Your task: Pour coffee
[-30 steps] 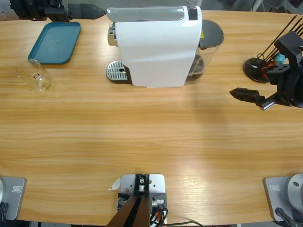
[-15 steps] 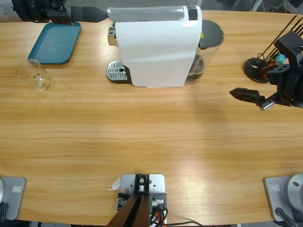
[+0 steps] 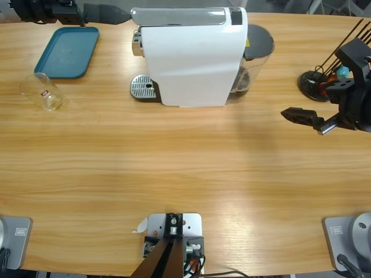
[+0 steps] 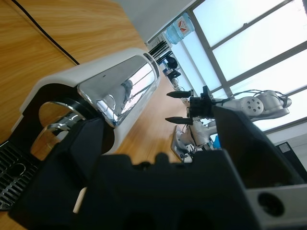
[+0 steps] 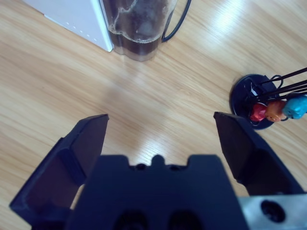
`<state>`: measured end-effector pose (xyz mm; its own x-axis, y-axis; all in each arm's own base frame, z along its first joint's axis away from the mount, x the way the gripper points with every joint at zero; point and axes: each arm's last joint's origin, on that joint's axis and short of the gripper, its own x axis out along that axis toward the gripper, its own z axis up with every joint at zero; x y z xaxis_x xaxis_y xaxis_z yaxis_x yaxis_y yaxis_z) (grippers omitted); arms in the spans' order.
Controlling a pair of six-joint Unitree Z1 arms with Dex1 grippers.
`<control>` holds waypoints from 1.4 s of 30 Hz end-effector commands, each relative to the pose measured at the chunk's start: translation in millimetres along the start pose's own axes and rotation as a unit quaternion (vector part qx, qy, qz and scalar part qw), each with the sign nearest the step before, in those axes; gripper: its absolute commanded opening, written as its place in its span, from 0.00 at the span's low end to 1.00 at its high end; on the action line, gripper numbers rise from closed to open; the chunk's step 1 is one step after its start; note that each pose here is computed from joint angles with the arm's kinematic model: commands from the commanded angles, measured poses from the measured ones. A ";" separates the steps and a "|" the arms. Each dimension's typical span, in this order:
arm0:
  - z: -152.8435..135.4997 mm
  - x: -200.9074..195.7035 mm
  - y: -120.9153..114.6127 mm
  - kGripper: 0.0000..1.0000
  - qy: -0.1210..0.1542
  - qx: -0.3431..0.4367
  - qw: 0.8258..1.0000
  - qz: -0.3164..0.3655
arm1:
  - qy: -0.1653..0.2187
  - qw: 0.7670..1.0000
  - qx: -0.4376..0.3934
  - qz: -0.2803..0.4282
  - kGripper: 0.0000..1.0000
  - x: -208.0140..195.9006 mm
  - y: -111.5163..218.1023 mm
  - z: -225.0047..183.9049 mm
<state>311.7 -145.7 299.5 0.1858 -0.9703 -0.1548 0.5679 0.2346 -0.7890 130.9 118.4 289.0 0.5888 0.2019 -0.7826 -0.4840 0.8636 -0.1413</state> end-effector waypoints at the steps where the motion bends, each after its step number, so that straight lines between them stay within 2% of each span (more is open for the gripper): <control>1: 7.8 -9.2 -34.2 0.94 -0.014 0.037 0.999 -0.024 | 0.012 1.000 -0.002 -0.010 0.98 6.4 2.7 0.8; 8: 4.1 -12.8 -39.0 0.94 -0.014 0.038 0.999 -0.024 | 0.010 1.000 -0.002 -0.010 0.98 5.6 2.4 0.6; 12: -18.6 -22.7 -42.1 0.93 -0.004 0.061 0.998 -0.011 | 0.009 1.000 -0.001 -0.010 0.98 4.8 2.1 0.1; 15: -34.4 -39.2 -59.2 0.92 -0.013 0.089 0.995 0.040 | 0.011 1.000 -0.001 -0.010 0.98 5.5 2.3 0.2; 18: -38.5 -57.9 -95.3 0.87 -0.024 0.126 0.984 0.124 | 0.013 1.000 -0.002 -0.010 0.98 6.4 2.7 0.4; 20: -35.0 -61.6 -123.4 0.86 0.000 0.159 0.965 0.206 | 0.016 1.000 -0.003 -0.010 0.98 7.9 3.3 0.8; 22: -29.2 -61.7 -141.7 0.86 0.033 0.190 0.934 0.301 | 0.017 1.000 -0.003 -0.010 0.98 8.8 3.7 1.3; 24: -30.9 -59.8 -143.2 0.86 0.072 0.202 0.906 0.364 | 0.017 1.000 -0.003 -0.011 0.98 9.0 3.7 1.4; 27: -55.9 -49.9 -133.5 0.88 0.153 0.229 0.848 0.453 | 0.017 1.000 -0.001 -0.013 0.99 7.6 2.8 0.1; 28: -67.8 -49.2 -127.7 0.88 0.173 0.230 0.838 0.464 | 0.016 1.000 0.002 -0.016 0.99 6.5 2.1 -0.5; 29: -81.3 -53.9 -122.1 0.92 0.185 0.222 0.836 0.466 | 0.014 1.000 0.007 -0.020 0.99 5.1 1.0 -1.4; 31: -98.2 -68.1 -122.4 0.98 0.179 0.213 0.839 0.467 | 0.008 0.999 0.027 -0.036 0.99 -0.6 -4.0 -4.5; 33: -111.3 -83.9 -128.0 0.99 0.156 0.214 0.846 0.463 | -0.004 0.995 0.074 -0.061 0.99 -9.2 -20.9 -8.8; 34: -118.7 -90.8 -128.5 0.99 0.141 0.218 0.848 0.461 | -0.015 0.991 0.107 -0.076 0.99 -15.3 -32.3 -12.1; 36: -132.4 -100.2 -125.2 0.99 0.090 0.235 0.857 0.450 | -0.031 0.983 0.156 -0.093 0.99 -25.8 -49.2 -18.1; 37: -137.5 -104.0 -124.5 0.99 0.080 0.239 0.858 0.448 | -0.034 0.980 0.171 -0.100 0.99 -27.5 -54.2 -19.0; 39: -140.5 -104.1 -121.5 0.99 0.074 0.231 0.860 0.448 | -0.031 0.973 0.199 -0.110 0.98 -27.3 -63.0 -17.8; 42: -138.9 -97.5 -115.9 0.99 0.086 0.223 0.861 0.450 | -0.021 0.964 0.235 -0.127 0.97 -21.9 -71.7 -14.9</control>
<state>121.2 -89.2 337.8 0.6091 -0.3709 -0.7010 0.5291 0.8485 0.0108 138.8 64.6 309.4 0.6957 0.0372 -0.7174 -0.1312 0.9884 -0.0760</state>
